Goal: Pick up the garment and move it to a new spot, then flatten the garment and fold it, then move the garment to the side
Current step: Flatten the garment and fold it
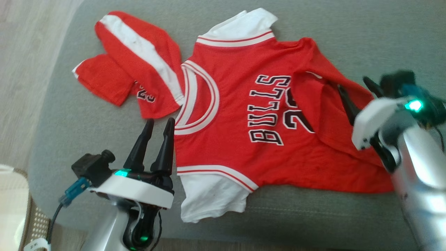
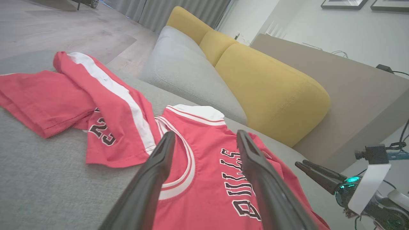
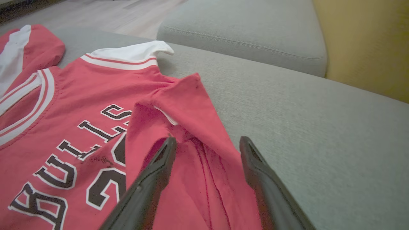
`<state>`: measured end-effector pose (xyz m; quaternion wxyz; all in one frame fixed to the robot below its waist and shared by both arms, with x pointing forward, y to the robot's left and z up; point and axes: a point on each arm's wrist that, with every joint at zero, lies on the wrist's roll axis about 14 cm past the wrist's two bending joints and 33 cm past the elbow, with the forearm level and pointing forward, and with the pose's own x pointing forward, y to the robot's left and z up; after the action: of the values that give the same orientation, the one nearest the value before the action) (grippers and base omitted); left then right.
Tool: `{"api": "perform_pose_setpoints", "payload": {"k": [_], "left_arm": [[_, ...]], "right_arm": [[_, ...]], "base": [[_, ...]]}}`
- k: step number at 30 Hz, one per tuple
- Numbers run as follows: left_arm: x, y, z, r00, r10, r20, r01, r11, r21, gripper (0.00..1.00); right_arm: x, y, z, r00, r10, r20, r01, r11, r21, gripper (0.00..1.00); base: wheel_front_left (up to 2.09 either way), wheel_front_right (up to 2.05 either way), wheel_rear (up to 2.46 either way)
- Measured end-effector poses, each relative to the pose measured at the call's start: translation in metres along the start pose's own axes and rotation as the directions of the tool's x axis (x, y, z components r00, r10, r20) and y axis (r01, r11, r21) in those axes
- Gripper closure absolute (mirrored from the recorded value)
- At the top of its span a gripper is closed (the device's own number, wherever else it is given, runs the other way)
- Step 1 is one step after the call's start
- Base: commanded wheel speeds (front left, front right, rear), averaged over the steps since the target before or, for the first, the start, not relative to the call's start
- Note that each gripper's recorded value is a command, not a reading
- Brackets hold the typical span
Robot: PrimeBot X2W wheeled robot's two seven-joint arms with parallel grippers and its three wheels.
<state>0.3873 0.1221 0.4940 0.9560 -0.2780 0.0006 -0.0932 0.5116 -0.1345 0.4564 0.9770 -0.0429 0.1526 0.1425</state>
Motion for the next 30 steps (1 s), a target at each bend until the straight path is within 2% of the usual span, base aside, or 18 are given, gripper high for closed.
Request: {"api": "perform_pose_setpoints", "payload": {"k": [4,9,14,20,30], "left_arm": [[0.003,-0.009,0.001,1.0,-0.026,0.004,0.026,1.0,0.001,0.0],[0.004,-0.014,-0.003,0.999,-0.038,-0.001,0.038,0.999,-0.015,0.0],[0.008,-0.016,-0.009,0.999,-0.045,-0.013,0.045,0.999,-0.018,0.0],[0.01,-0.014,-0.014,0.999,-0.04,-0.028,0.04,0.999,-0.02,0.0],[0.007,0.011,-0.01,0.999,0.032,-0.021,-0.032,0.999,-0.002,0.0]], "right_arm": [[-0.02,-0.008,-0.007,0.998,-0.048,0.03,0.046,0.997,0.063,0.0],[-0.049,0.009,-0.032,0.998,-0.06,0.027,0.055,0.986,0.16,0.0],[-0.06,0.005,-0.046,0.996,-0.084,0.01,0.081,0.981,0.175,0.0],[-0.042,0.008,-0.028,0.996,-0.069,0.054,0.063,0.992,0.107,0.0],[0.006,0.014,-0.026,0.999,-0.005,0.035,0.009,0.995,-0.104,0.0]], "base": [[0.0,0.0,0.0],[0.0,0.0,0.0],[0.0,0.0,0.0],[0.0,0.0,0.0],[0.0,0.0,0.0]]}}
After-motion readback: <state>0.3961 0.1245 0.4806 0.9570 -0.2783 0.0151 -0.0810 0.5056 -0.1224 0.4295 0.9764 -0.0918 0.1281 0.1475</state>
